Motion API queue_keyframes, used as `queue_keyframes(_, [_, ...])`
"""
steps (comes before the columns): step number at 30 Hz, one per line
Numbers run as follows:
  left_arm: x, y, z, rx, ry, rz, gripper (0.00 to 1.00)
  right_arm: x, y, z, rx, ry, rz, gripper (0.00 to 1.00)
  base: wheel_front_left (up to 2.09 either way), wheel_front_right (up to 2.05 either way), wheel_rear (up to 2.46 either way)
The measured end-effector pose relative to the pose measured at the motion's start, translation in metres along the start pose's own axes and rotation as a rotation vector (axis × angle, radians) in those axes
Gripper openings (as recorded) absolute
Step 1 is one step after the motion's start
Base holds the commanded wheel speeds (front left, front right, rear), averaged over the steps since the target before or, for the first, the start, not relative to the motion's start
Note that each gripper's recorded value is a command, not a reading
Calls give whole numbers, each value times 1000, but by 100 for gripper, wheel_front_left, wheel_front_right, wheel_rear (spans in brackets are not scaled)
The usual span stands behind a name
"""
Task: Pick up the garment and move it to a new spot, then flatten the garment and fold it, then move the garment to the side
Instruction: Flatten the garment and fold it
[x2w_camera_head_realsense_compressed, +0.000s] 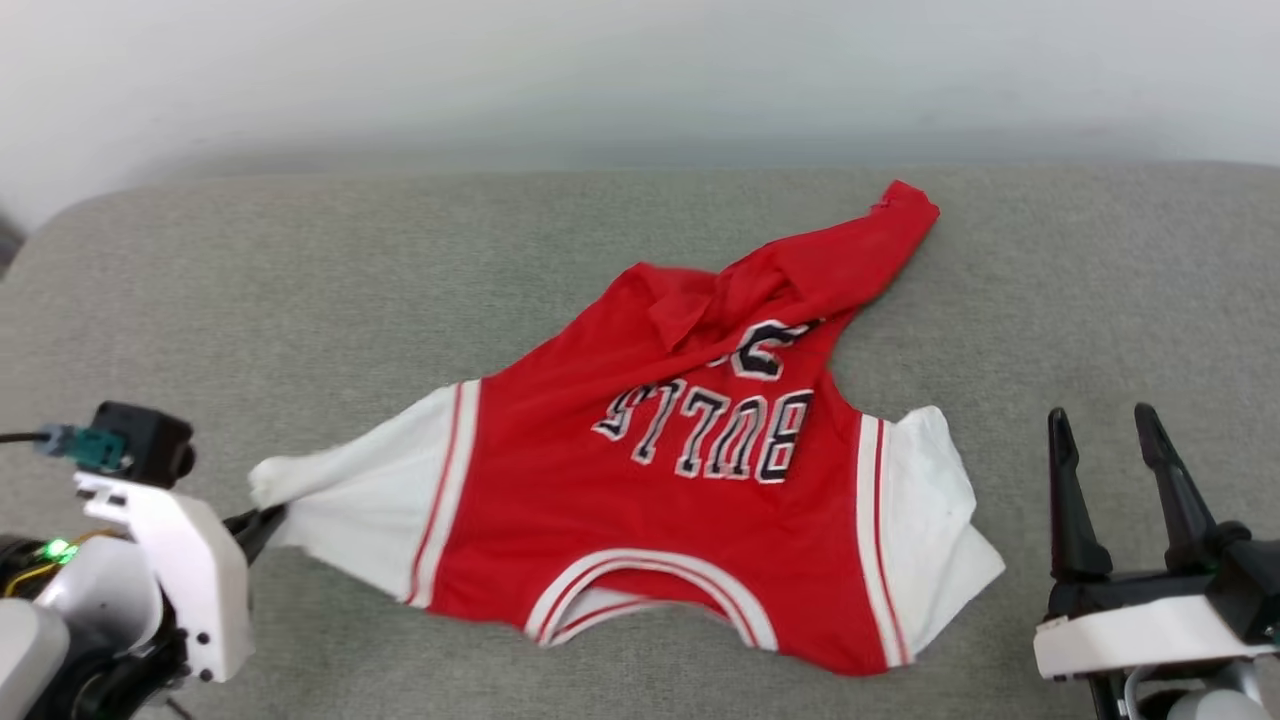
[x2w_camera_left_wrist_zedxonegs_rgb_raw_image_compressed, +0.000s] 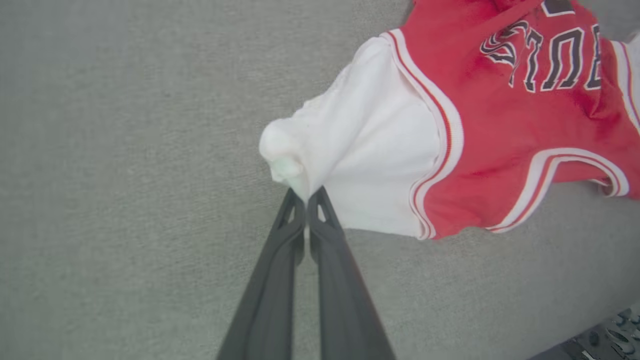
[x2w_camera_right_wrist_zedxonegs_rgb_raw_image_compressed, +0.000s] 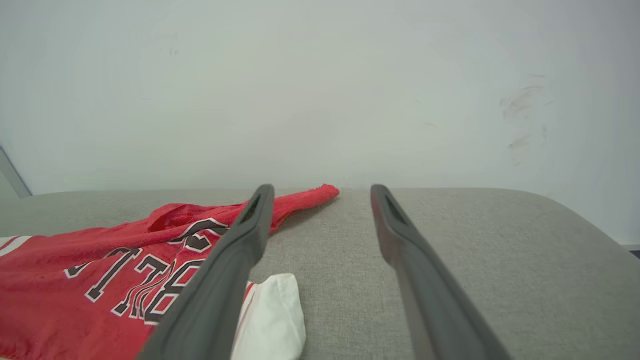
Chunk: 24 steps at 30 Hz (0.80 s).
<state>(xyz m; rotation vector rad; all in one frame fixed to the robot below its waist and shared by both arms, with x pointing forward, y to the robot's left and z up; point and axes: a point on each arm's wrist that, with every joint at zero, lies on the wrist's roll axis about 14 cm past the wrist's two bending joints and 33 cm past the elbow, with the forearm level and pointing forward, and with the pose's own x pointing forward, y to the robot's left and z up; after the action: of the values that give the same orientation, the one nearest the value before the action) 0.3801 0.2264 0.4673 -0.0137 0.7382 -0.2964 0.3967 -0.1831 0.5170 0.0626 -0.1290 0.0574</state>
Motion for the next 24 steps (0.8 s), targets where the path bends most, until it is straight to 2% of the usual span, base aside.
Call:
queue_keyframes(4, [-19, 29, -11, -19, 2, 123, 0, -3, 6, -4, -3, 15, 17, 100, 0, 0, 0])
queue_keyframes(8, [-28, 25, -35, -66, 30, 127, 0, -2, 14, -3, -10, 11, 43, 100, 0, 0, 0])
queue_keyframes(9, [-29, 22, -39, -70, 28, 122, 84, -2, 16, -3, -9, 13, 50, 100, 0, 0, 0])
queue_keyframes(10, [-30, 18, -42, -77, 18, 116, 100, -1, 19, -2, -11, 10, 58, 100, 0, 0, 0])
queue_keyframes(13, [-30, 7, -40, -90, -52, 96, 100, 1, 26, 1, -13, 0, 81, 100, 0, 0, 0])
queue_keyframes(15, [-30, 9, -31, -74, -138, 126, 100, 3, 29, 2, -18, -4, 89, 100, 0, 0, 0])
queue_keyframes(20, [-35, -3, 16, -63, -451, 146, 100, 5, 34, 12, -22, -17, 102, 100, 0, 0, 0])
queue_keyframes(24, [-61, -9, 51, -55, -735, 162, 100, 6, 37, 16, -55, 13, 115, 100, 0, 0, 0])
